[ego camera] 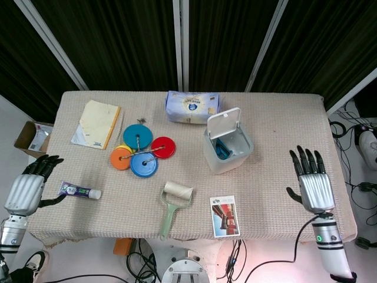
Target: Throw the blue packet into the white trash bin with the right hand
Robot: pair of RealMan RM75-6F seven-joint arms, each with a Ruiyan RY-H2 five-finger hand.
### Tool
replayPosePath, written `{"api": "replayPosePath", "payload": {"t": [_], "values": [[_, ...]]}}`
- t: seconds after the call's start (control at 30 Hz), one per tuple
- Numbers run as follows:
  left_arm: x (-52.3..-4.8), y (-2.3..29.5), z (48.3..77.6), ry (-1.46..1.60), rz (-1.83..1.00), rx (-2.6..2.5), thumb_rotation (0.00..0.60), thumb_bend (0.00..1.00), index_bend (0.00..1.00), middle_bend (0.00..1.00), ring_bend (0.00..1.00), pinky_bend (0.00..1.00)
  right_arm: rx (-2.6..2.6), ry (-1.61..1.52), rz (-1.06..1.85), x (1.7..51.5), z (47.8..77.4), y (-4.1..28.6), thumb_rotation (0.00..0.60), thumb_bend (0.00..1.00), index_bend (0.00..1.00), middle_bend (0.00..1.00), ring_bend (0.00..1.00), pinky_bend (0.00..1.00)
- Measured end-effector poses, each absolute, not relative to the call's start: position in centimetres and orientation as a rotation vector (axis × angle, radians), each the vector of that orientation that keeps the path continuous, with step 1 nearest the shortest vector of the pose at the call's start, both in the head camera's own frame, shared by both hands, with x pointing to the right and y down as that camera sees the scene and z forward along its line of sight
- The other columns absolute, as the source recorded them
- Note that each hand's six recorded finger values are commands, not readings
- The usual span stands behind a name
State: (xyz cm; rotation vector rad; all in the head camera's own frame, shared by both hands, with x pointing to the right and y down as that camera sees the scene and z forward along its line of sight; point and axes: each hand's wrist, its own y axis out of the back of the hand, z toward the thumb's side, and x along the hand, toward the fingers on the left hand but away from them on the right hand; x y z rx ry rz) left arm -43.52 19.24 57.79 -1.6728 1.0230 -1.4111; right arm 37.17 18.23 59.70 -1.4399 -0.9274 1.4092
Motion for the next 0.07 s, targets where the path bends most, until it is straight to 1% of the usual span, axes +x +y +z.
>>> {"api": "replayPosePath", "payload": {"t": [0.07], "values": [[-43.5,19.3,57.9,1.021,-1.414,-1.674,0.600,0.03,0.18,0.14,0.09,0.23,-1.429,-0.971,1.456,39.2,59.4,19.9,0.600,0.08,0.00,0.00,0.00,0.00]]}}
